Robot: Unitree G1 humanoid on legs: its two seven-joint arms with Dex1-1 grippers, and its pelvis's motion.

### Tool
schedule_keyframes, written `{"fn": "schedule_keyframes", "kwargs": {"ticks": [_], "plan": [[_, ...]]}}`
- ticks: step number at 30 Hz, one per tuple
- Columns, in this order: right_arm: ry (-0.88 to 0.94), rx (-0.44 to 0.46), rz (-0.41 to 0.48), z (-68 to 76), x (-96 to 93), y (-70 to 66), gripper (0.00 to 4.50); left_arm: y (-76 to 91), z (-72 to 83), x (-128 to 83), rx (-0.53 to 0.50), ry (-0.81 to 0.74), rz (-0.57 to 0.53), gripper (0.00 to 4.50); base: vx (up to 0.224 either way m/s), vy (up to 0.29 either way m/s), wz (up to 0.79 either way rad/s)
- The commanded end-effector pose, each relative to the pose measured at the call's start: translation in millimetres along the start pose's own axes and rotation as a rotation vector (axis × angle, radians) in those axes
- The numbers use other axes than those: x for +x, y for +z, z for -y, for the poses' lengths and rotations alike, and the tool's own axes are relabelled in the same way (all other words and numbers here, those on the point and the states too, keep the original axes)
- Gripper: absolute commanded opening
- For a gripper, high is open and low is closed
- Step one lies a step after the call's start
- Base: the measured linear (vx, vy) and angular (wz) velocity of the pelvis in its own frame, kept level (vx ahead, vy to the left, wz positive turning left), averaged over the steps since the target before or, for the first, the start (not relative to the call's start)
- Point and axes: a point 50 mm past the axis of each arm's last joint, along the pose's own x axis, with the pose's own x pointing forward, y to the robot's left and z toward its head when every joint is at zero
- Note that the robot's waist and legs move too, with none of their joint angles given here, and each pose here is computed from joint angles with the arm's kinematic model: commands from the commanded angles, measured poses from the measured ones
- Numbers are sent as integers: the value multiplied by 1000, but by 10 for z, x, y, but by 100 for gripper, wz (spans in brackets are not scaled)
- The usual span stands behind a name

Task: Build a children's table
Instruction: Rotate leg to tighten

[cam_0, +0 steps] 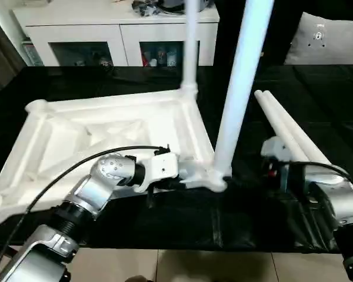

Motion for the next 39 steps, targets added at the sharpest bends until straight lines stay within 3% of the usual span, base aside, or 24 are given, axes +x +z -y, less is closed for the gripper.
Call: {"fn": "schedule_keyframes", "kwargs": {"ticks": [1,15,19,23,27,31,32,35,39], "plan": [[72,-34,-1,-44,37,56,421,-34,98,25,50,-127,-41,0,0,0,0],[211,-18,5,-132,183,63,299,-11,143,28,86,-215,-16,0,0,0,0],[226,-5,11,-168,196,47,275,-27,149,17,63,-210,-7,0,0,0,0],[189,43,49,-212,248,35,272,-20,141,43,-32,-139,24,0,0,0,0],[-17,110,0,-159,442,-33,270,49,107,131,-148,-8,51,0,0,0,0],[-255,262,81,-117,794,5,269,247,24,287,-315,169,117,0,0,0,0],[-255,262,81,-117,794,5,269,247,24,287,-315,169,117,0,0,0,0],[-428,378,98,-72,994,1,269,405,-23,429,-353,248,144,0,0,0,0],[-546,385,76,-63,1137,7,269,539,-83,575,-319,332,125,0,0,0,0]]}}
